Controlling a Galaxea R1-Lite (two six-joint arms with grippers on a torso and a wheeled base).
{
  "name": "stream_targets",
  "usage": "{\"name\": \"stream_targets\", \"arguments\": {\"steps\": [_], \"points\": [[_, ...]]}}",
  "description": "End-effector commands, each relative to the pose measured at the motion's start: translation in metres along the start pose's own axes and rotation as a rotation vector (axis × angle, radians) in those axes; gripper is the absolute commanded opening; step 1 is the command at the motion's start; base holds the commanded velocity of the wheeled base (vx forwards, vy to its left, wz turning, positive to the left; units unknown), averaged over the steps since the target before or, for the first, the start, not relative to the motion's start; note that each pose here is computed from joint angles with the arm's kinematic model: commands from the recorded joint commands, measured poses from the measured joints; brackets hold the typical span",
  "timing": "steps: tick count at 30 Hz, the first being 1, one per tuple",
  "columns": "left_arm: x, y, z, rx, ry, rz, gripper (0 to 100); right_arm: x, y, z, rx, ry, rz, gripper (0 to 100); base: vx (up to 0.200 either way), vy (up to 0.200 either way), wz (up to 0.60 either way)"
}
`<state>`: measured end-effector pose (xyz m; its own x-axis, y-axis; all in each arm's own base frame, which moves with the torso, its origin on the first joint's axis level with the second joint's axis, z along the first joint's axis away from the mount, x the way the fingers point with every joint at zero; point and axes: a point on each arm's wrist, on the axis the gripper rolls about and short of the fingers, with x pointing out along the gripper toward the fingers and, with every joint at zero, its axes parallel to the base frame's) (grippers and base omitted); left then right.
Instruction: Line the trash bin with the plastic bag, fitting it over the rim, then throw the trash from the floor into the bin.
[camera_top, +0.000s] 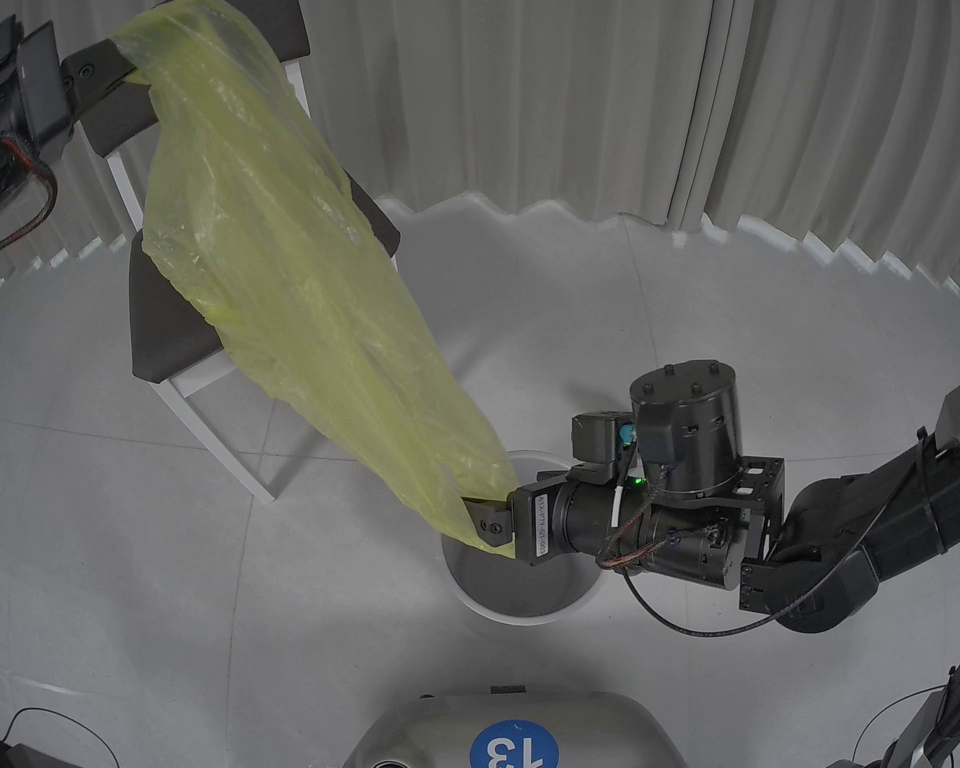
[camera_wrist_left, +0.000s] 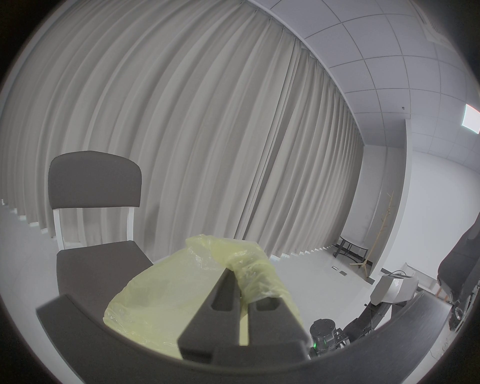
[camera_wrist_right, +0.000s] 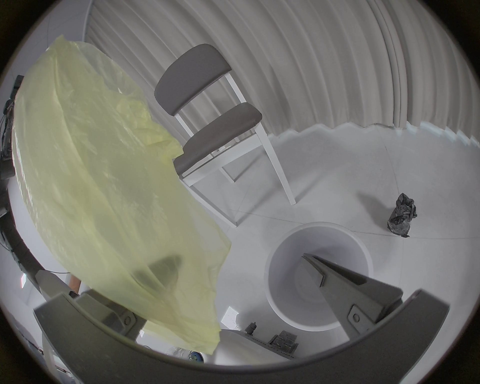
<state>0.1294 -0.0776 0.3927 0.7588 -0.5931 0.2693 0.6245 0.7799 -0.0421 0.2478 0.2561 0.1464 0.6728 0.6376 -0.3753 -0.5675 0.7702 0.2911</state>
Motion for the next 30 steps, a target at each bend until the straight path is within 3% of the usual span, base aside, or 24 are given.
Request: {"name": "stream_targets", "arguments": {"steps": [1, 28, 29, 30], "points": [[0.0, 0.0, 0.0, 0.0, -0.001, 0.0, 0, -0.003, -0.001, 0.0, 0.001, 0.001, -0.001, 100, 0.0, 0.0, 0.0], [0.001, 0.0, -0.001, 0.001, 0.004, 0.002, 0, -0.002, -0.01, -0.02, 0.005, 0.021, -0.013, 100, 0.0, 0.0, 0.0], [0.001, 0.0, -0.001, 0.0, 0.004, 0.002, 0, -0.002, -0.01, -0.02, 0.005, 0.02, -0.012, 0, 0.0, 0.0, 0.0], [0.001, 0.0, -0.001, 0.0, 0.004, 0.002, 0, -0.002, -0.009, -0.019, 0.007, 0.016, -0.011, 0, 0.0, 0.0, 0.0]]}}
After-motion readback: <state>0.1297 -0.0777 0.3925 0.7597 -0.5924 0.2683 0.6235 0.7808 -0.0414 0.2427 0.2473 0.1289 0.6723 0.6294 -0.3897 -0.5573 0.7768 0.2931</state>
